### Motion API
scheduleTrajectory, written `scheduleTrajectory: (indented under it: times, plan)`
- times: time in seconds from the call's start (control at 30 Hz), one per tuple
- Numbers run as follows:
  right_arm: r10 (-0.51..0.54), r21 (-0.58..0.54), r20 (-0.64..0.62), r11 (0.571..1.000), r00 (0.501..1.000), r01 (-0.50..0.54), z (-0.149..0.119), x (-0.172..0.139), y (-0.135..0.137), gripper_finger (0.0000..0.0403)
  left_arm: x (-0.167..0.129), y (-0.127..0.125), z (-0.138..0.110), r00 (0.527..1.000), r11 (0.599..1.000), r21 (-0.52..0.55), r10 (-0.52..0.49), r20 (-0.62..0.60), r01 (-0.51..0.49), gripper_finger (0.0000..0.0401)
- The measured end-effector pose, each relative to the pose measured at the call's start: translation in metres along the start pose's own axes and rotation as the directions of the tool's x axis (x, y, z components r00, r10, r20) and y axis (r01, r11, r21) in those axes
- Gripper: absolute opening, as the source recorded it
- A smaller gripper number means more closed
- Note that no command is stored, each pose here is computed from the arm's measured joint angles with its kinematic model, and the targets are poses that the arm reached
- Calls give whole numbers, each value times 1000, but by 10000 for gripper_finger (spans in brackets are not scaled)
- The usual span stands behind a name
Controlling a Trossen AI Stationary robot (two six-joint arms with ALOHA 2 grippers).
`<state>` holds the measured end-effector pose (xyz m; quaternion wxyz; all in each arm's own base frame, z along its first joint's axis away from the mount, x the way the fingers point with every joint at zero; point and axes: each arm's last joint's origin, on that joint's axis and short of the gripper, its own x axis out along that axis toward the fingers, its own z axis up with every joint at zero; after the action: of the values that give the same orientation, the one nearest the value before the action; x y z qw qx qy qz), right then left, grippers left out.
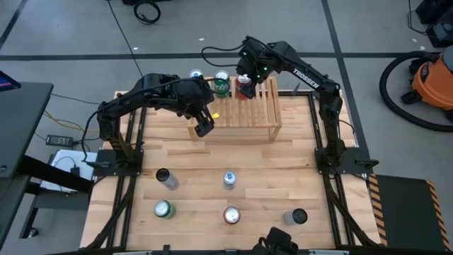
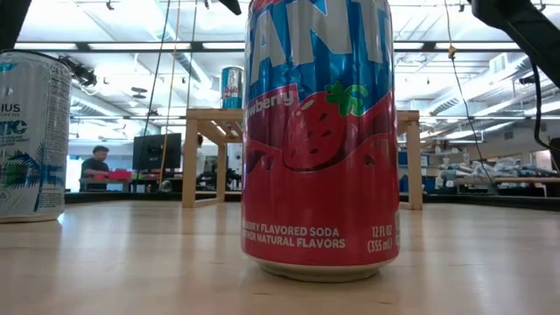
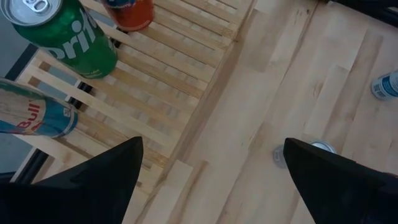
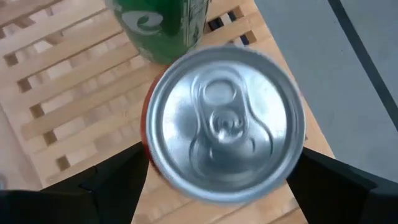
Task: Place canned beverage on shelf
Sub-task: Put the right orange soda can on the shelf, then put the right white soda can on the shelf
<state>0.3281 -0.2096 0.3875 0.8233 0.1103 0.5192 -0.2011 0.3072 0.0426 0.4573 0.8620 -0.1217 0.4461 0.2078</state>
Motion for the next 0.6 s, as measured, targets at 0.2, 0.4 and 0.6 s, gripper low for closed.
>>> scheduleTrajectory:
  times: [0.2,0.4,0.6]
  plan:
    - [-6,-4,27,1000,1000,6,-2,-16,0,366,0,0,0,1000,1000,14,0,0,0,389]
    - [-42,-6,90,999,995,43,-9,-44,1,366,0,0,0,1000,1000,14,0,0,0,389]
    - [-91,24,121,996,988,89,-28,-84,7,367,0,0,-1,1000,1000,25,2,-7,-2,389]
